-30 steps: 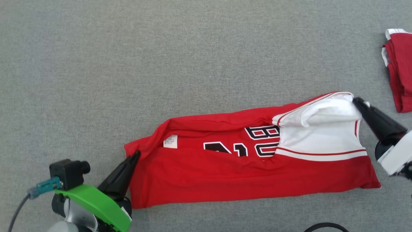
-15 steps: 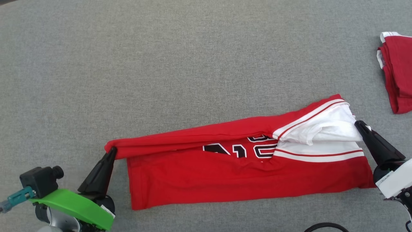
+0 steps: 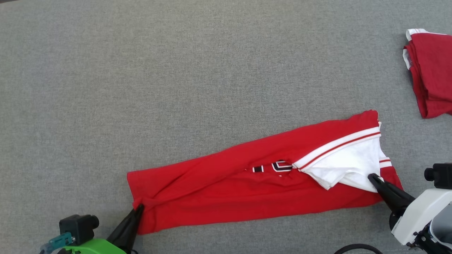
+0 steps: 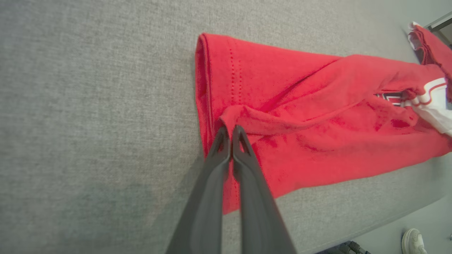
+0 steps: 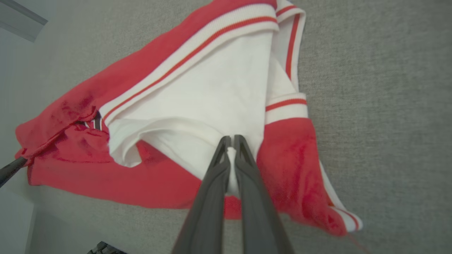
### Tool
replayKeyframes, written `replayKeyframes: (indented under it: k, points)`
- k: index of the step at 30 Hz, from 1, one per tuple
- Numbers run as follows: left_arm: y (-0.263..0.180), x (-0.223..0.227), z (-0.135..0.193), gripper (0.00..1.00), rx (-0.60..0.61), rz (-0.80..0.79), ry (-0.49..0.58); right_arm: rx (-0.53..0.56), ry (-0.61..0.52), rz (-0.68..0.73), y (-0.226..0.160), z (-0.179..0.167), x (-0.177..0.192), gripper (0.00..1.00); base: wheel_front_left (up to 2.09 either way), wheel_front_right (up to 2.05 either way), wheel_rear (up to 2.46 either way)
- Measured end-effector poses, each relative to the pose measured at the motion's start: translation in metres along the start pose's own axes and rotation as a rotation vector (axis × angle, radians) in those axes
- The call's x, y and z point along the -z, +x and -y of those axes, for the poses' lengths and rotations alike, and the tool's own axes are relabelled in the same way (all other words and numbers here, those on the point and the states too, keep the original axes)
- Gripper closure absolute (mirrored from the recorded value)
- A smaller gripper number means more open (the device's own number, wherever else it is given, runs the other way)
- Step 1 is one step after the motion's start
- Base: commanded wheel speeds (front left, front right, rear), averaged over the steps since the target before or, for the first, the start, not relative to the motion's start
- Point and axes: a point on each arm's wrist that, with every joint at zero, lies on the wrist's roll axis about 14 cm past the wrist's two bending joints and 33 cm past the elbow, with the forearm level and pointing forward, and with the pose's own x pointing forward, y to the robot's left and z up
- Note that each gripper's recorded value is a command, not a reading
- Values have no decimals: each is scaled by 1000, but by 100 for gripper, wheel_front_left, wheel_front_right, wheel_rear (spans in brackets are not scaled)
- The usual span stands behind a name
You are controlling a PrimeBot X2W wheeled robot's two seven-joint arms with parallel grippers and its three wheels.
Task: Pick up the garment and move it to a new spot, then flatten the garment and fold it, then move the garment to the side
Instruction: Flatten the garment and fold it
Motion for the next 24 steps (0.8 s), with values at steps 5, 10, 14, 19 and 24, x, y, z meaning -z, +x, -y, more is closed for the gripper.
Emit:
replayKeyframes:
  k: [5,10,14,19,24]
  points:
    - [-5,13,-30,0,-122,-22,82,37,-49,4,-4,11,-3,0,0,0,0]
    - [-24,-29,-73,0,-351,195,152,69,-81,136,-25,22,-60,0,0,0,0]
    - [-32,-80,-71,0,-419,380,222,83,-99,134,-24,25,-77,0,0,0,0]
    - [-37,-100,-52,0,-407,499,255,79,-73,1,8,21,-48,0,0,0,0]
    - [-37,-94,-49,0,-408,511,250,110,-107,-131,33,28,-15,0,0,0,0]
